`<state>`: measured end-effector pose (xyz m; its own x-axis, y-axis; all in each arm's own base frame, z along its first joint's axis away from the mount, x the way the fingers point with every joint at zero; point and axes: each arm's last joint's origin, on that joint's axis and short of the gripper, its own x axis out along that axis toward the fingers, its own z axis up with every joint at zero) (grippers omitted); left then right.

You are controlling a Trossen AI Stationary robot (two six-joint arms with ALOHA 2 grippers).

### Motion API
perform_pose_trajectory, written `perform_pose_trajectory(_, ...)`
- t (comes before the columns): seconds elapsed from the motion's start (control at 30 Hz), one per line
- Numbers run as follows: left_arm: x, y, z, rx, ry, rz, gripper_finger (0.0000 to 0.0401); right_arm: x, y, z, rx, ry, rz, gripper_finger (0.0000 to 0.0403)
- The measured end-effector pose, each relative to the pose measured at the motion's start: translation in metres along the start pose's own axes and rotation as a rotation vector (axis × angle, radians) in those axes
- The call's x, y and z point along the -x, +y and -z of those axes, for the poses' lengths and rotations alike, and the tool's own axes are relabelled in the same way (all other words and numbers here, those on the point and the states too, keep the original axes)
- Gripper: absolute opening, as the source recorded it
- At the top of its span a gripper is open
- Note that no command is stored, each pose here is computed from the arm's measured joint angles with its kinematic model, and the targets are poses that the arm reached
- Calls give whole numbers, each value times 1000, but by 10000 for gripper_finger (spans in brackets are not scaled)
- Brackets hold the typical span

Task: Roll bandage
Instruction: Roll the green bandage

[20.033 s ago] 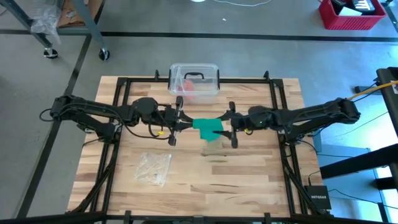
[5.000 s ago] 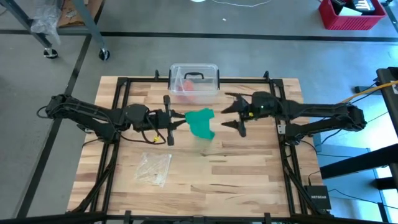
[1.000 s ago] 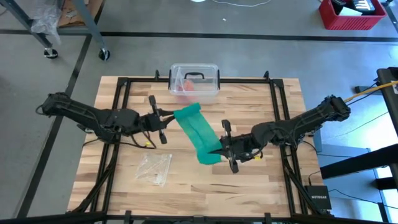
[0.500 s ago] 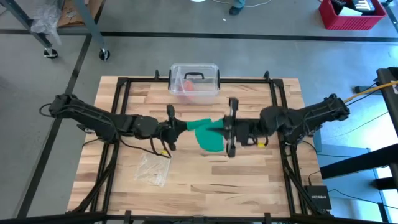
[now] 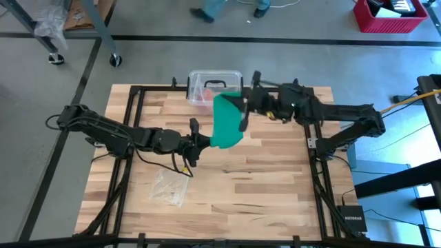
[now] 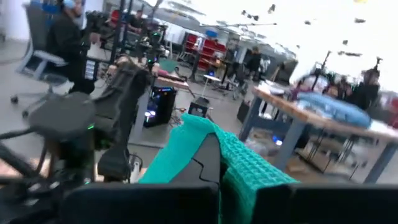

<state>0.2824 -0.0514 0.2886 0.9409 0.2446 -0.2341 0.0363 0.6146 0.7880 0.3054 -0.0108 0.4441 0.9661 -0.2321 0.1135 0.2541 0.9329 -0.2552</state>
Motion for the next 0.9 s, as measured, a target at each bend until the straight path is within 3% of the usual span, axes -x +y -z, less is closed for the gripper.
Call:
perform_pose_trajectory(0.23, -2, -1, 0, 5, -6, 1, 11, -27, -25, 42, -112, 168, 42, 3)
perform_pose_trajectory(0.5, -4, -5, 1, 5, 1, 13, 11, -61, -31, 113, -176, 453, 41, 10)
perform_pose_trajectory(0.7, -7, -8, 1, 6, 6, 23, 11, -76, -25, 156, -249, 603, -74, 89)
perform_pose_trajectory(0.9, -10, -12, 3, -4, 21, 39, 11, -75, -21, 162, -288, 675, -118, 186)
